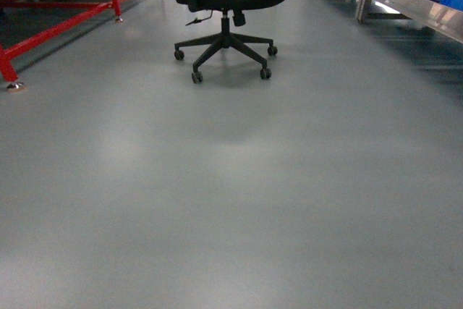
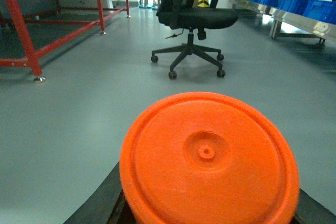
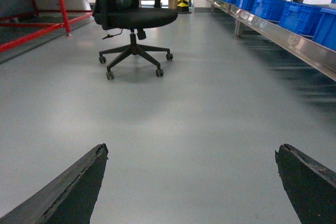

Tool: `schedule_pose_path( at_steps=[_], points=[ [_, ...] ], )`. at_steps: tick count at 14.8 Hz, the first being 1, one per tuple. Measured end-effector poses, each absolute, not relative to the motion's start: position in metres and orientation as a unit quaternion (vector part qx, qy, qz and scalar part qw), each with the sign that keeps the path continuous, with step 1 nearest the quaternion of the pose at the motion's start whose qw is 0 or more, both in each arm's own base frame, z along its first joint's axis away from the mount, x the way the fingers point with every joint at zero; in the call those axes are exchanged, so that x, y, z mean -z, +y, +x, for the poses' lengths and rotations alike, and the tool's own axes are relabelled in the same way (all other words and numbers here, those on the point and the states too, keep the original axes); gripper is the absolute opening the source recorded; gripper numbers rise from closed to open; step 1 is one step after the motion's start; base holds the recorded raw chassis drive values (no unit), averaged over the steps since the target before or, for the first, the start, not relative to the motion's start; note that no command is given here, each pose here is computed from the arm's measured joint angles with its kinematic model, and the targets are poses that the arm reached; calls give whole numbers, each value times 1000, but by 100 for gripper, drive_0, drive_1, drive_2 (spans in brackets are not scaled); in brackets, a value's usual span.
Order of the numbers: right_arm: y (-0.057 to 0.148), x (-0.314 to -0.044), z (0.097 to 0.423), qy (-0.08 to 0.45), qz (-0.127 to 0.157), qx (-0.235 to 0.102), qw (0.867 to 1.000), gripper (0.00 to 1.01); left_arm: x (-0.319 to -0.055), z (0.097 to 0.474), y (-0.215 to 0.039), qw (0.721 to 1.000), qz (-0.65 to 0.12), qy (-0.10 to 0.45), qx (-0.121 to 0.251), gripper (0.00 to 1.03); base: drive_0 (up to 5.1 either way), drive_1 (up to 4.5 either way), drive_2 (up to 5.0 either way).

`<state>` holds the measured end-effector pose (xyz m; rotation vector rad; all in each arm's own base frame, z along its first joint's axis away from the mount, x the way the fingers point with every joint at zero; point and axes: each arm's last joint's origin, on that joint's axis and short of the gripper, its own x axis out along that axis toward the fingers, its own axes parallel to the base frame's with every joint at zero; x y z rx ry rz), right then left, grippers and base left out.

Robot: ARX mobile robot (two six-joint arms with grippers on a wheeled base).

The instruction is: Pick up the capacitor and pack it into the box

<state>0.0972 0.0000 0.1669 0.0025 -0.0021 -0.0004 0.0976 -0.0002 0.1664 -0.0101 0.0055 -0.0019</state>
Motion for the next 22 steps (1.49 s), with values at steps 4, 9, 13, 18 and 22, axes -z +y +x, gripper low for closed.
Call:
schedule_pose_path(
  at_steps=[4, 9, 13, 18, 22],
  points=[
    [0, -167, 97, -2, 1, 0, 1000, 98, -166, 98, 0, 1000, -5, 3, 1, 44, -506, 239, 239],
    [0, -167, 97, -1, 1, 0, 1000, 98, -167, 98, 0, 1000, -5, 2, 1, 44, -490, 255, 255],
    [0, -167, 97, -2, 1, 0, 1000, 98, -167, 98, 0, 1000, -5, 2, 1, 44, -500, 246, 246],
    [0, -167, 97, -4, 1, 0, 1000, 98, -167, 98, 0, 1000, -5, 0, 1, 44, -494, 252, 252],
    [0, -167, 97, -1, 1, 0, 1000, 98, -167, 98, 0, 1000, -5, 2, 1, 44, -501, 245, 245]
  ],
)
